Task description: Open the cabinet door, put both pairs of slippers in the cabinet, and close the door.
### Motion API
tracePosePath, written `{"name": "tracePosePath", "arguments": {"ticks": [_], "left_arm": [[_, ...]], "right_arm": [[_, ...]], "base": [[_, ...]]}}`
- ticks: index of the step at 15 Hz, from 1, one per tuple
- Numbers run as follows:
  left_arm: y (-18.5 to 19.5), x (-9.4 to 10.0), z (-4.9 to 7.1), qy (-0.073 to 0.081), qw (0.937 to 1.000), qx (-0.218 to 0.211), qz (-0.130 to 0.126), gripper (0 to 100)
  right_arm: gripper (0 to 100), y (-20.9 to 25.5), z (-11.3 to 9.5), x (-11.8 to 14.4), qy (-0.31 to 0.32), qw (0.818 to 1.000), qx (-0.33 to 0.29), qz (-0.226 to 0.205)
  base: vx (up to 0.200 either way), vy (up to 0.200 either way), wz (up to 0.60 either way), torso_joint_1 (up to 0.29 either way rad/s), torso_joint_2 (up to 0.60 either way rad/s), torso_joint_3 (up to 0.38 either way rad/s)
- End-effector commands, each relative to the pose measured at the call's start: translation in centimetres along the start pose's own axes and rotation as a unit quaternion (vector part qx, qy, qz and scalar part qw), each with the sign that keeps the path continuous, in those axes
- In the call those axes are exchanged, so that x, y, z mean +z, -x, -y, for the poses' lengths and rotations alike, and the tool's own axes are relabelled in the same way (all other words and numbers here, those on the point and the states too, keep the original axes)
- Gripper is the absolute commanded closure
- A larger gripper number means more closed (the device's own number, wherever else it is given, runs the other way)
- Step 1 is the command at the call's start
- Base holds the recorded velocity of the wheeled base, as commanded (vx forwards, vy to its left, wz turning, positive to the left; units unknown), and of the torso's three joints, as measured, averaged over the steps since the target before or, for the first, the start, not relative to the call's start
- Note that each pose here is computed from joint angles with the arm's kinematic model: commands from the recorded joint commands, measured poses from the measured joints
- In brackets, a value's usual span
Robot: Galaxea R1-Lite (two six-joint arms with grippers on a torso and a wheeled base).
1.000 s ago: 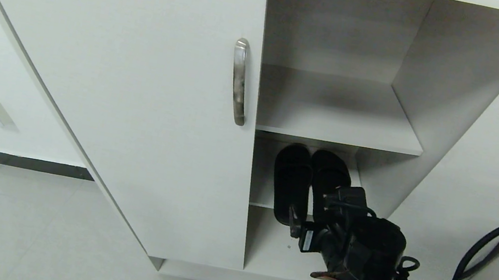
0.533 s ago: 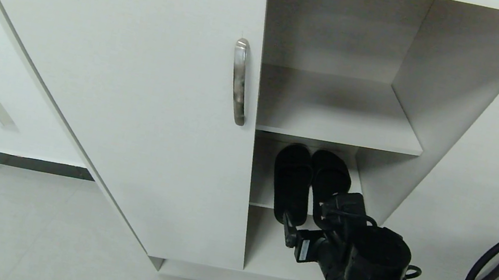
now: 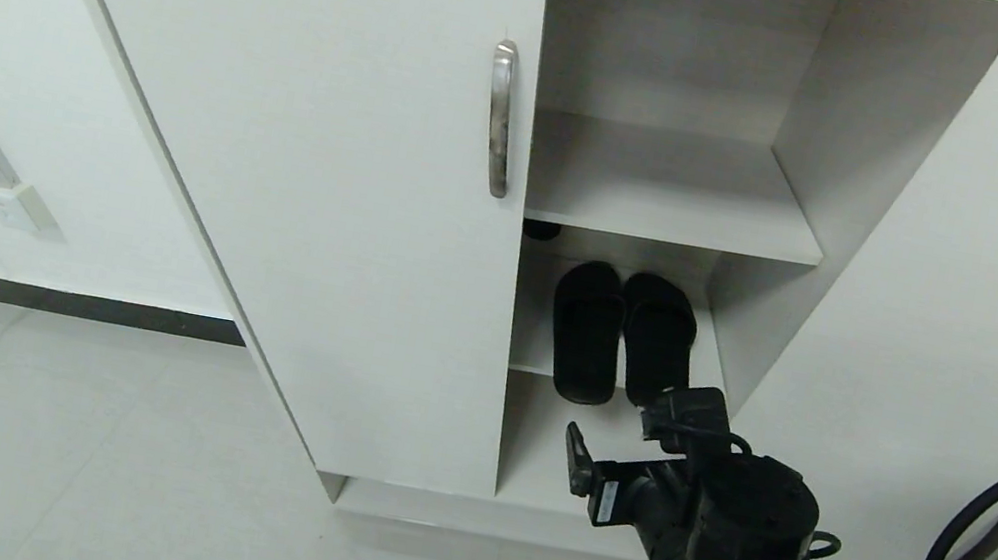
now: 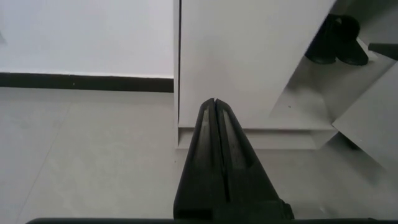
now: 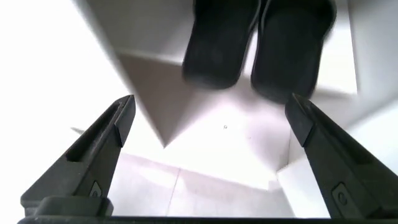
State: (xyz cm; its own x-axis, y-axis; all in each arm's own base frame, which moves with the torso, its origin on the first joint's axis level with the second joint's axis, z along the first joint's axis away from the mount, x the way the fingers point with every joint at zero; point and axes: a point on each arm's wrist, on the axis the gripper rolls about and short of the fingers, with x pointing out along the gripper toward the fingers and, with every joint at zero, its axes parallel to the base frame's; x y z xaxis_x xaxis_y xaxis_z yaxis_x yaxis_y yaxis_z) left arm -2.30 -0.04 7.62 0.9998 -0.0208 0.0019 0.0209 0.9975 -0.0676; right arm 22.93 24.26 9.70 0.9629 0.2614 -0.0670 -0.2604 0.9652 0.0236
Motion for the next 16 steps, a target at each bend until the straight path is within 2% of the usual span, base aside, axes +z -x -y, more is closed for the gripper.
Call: {"name": "tracePosePath", "arguments": {"ticks": [1,9,16], "left_arm": [[-0.01,0.0,0.0,0.0,1.0,0.0,-0.001,100],[-0.01,-0.02,0.0,0.0,1.0,0.0,-0.002,100],[-0.01,-0.02,0.0,0.0,1.0,-0.001,-0.002,100]], "right_arm": [[0,-0.01,-0.02,-0.14,0.001,1.0,0.0,-0.002],[0,0.03,0.01,-0.06,-0.002,1.0,-0.001,0.003],[0,0.05,0.02,-0.06,-0.002,1.0,-0.001,0.004]], "base": [[0.0,0.0,0.0,0.0,0.0,0.0],[0.0,0.0,0.0,0.0,0.0,0.008],[0.0,0.0,0.0,0.002,0.0,0.188]]}}
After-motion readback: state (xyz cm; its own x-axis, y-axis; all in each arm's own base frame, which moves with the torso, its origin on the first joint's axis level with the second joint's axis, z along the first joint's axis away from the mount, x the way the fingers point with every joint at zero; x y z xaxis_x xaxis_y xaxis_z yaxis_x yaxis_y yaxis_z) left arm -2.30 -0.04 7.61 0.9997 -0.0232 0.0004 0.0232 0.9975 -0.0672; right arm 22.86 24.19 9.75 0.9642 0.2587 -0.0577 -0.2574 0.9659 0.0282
